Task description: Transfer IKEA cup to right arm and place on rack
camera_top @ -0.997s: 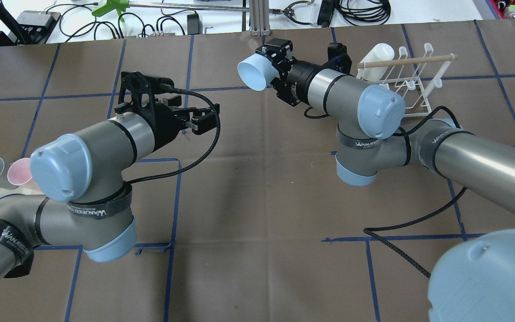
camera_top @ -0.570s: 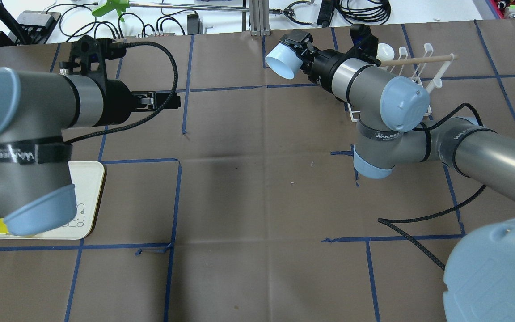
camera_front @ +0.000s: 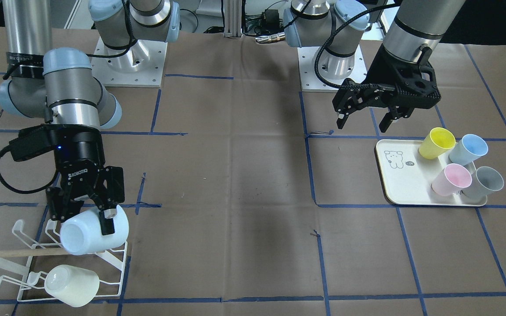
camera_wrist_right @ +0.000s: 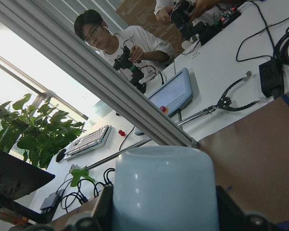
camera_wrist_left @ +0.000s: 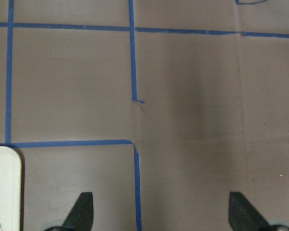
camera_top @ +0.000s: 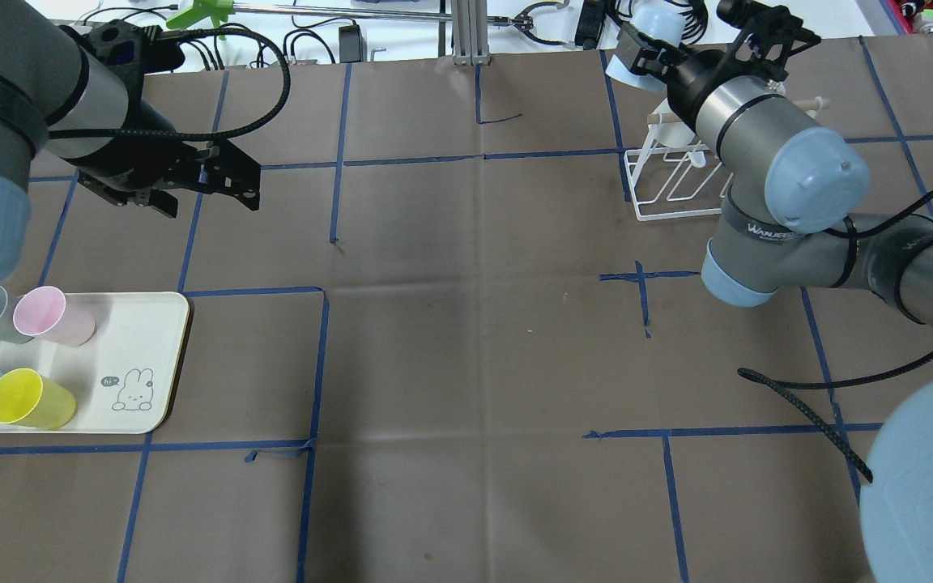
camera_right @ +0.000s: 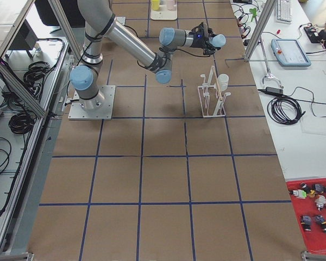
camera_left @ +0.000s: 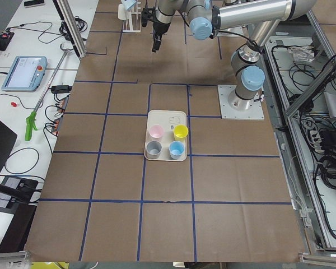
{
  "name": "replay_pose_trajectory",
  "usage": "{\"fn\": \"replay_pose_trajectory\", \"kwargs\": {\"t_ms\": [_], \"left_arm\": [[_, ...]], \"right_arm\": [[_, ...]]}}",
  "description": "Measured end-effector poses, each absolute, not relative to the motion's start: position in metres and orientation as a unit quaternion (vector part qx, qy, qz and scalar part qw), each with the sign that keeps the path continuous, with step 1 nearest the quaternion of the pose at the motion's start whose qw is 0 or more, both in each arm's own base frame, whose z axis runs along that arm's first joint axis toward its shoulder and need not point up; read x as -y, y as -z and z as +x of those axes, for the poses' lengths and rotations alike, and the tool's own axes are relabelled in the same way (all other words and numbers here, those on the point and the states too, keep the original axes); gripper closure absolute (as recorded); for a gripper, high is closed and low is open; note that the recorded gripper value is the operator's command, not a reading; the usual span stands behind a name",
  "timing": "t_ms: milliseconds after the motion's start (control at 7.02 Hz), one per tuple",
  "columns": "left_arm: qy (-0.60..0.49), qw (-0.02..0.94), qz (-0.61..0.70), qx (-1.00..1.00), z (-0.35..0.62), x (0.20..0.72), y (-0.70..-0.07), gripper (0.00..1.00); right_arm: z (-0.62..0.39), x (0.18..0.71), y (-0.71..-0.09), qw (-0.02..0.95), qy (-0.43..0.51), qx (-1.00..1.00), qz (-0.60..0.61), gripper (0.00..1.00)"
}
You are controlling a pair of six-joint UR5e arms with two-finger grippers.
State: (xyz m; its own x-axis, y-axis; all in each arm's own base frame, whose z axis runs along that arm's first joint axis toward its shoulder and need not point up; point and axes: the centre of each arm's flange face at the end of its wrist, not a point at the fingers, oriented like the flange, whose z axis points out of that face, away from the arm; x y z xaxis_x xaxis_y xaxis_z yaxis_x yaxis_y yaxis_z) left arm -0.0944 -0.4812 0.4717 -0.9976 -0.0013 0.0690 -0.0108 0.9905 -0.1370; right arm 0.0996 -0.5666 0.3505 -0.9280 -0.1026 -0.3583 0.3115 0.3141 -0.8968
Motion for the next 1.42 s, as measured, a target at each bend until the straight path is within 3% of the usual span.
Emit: {"fn": "replay_pose_trajectory", "kwargs": {"t_ms": [570, 1424], "left_arm": [[-0.014, -0.010, -0.009, 1.000, -0.120, 0.513, -0.497, 0.00], [-0.015, -0.010, -0.009, 1.000, -0.128, 0.511, -0.493, 0.01]], "right_arm": [[0.002, 0.575, -0.337, 0.061, 0.687, -0.724, 0.018, 0.75], [-0.071, 0.613, -0.276, 0.031, 0.688, -0.725, -0.015, 0.76]]}}
